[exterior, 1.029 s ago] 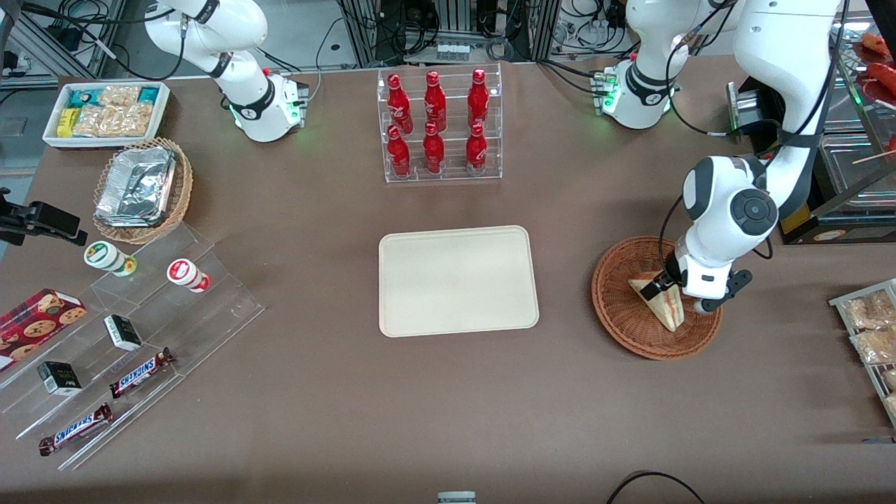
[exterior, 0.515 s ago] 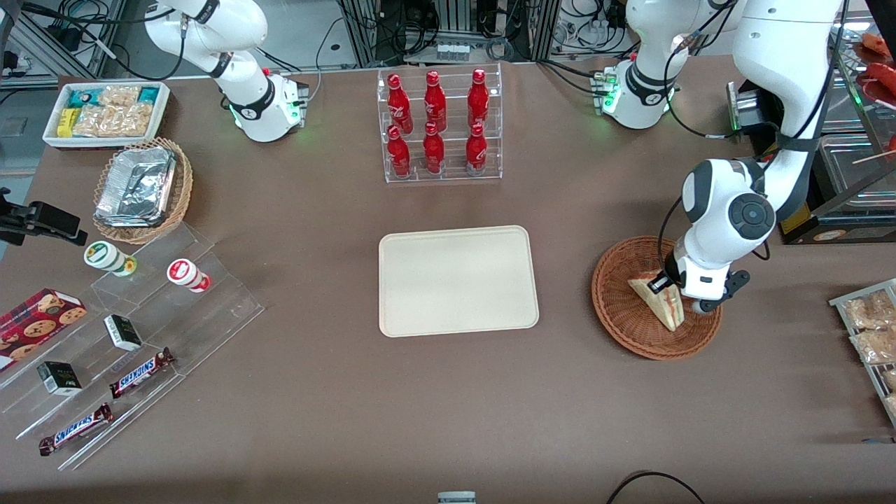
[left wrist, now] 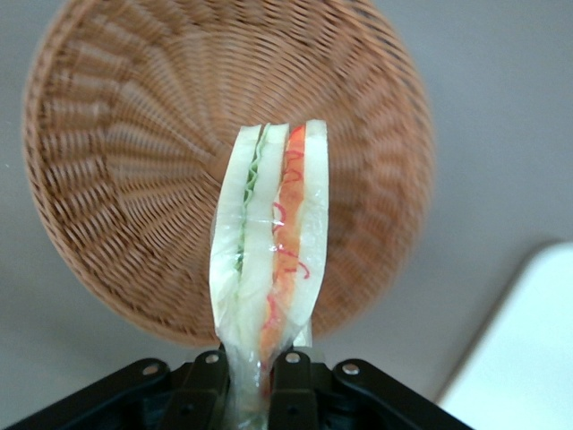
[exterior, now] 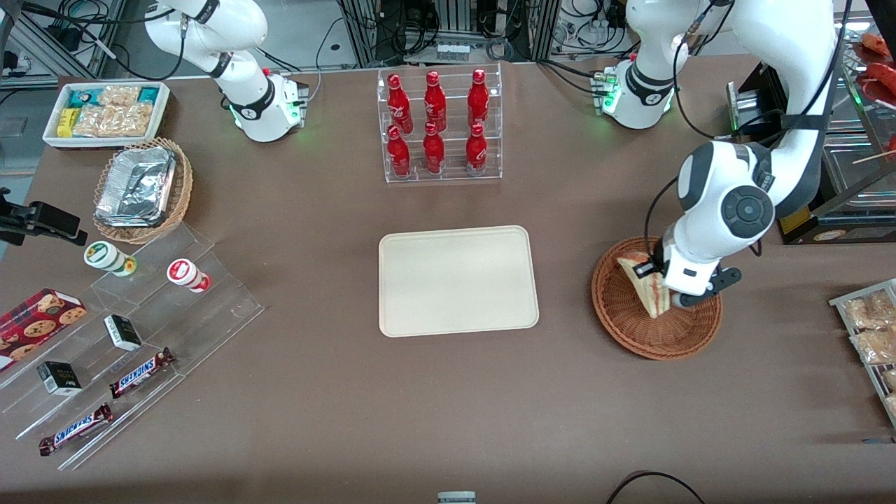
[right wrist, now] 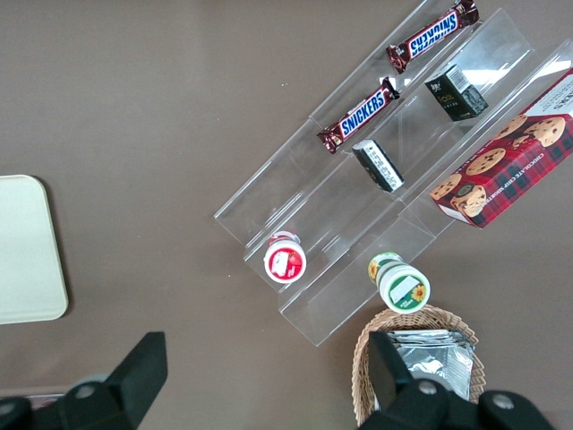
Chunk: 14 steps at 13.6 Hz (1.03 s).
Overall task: Place sandwich from basket to tray
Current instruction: 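Lift the sandwich and carry it over the cream tray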
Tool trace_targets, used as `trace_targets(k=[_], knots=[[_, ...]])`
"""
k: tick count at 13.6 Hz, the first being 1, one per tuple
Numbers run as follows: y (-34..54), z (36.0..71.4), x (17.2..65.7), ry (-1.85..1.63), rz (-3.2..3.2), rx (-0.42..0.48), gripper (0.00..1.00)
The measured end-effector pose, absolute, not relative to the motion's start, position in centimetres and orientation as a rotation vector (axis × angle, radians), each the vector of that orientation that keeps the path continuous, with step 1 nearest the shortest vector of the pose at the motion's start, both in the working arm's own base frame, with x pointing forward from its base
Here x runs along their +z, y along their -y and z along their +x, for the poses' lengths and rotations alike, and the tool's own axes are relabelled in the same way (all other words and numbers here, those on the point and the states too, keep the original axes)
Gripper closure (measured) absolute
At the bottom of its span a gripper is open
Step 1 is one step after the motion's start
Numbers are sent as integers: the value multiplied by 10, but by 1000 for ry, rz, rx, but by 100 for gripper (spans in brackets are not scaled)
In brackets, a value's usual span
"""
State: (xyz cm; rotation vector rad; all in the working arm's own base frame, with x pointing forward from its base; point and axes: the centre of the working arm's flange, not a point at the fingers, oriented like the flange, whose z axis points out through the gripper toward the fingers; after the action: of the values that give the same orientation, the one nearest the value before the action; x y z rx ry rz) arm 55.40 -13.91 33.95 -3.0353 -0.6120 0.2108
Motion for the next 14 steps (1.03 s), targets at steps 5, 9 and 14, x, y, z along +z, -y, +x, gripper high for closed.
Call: trace_targets(k=[5, 9, 14], knots=[[241, 538, 355, 355, -3121, 204, 85], [336, 521, 353, 306, -3134, 177, 85], [431, 510, 319, 325, -3140, 197, 85]])
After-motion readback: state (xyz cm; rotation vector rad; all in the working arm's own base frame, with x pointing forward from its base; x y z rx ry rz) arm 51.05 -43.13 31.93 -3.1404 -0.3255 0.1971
